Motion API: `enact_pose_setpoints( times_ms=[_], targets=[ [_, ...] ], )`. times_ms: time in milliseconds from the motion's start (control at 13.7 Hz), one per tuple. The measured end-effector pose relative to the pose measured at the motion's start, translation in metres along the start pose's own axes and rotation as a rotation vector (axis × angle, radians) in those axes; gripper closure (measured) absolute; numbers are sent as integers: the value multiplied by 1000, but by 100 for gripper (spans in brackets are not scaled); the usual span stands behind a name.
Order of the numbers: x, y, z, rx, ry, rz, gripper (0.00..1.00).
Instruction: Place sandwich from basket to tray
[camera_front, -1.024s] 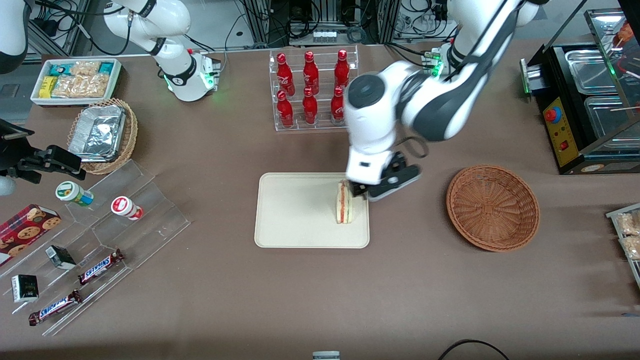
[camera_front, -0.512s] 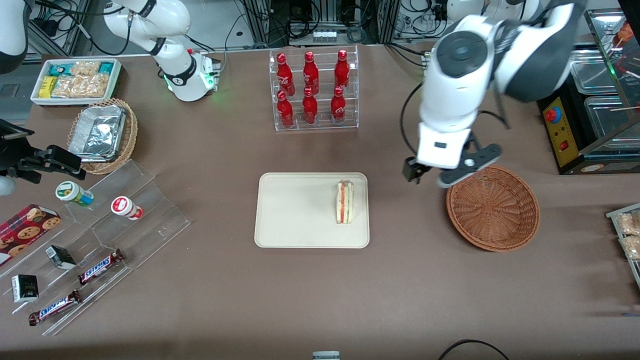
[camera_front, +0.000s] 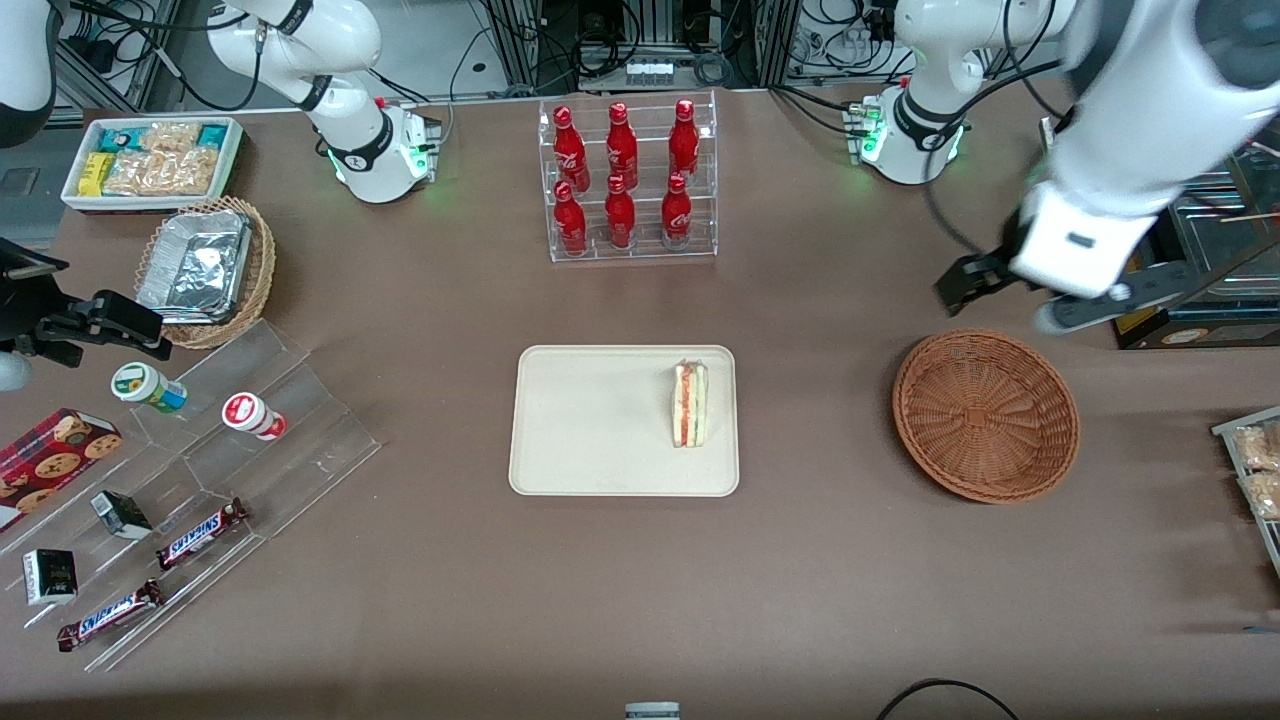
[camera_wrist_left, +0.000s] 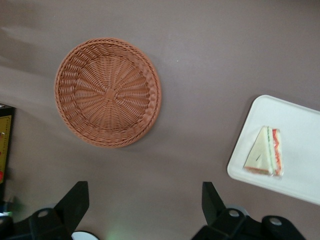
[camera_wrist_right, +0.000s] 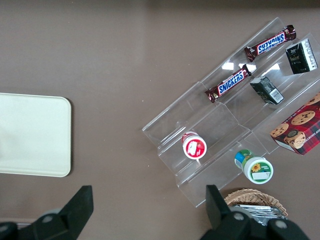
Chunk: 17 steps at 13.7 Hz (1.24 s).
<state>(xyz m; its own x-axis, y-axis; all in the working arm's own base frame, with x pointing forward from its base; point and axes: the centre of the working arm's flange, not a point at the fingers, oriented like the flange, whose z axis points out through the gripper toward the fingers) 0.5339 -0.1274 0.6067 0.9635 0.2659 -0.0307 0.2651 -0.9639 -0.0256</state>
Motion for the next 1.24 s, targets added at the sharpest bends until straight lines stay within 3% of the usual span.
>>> enact_pose_setpoints(
  times_ms=[366, 659, 878, 1098, 1244],
  targets=[
    [10, -60, -8, -62, -41, 79, 0],
    [11, -70, -11, -68, -47, 83, 0],
    [8, -70, -20, -61, -51, 92, 0],
    [8, -75, -20, -8, -41, 120, 0],
    [9, -78, -20, 4, -39, 123, 0]
  ],
)
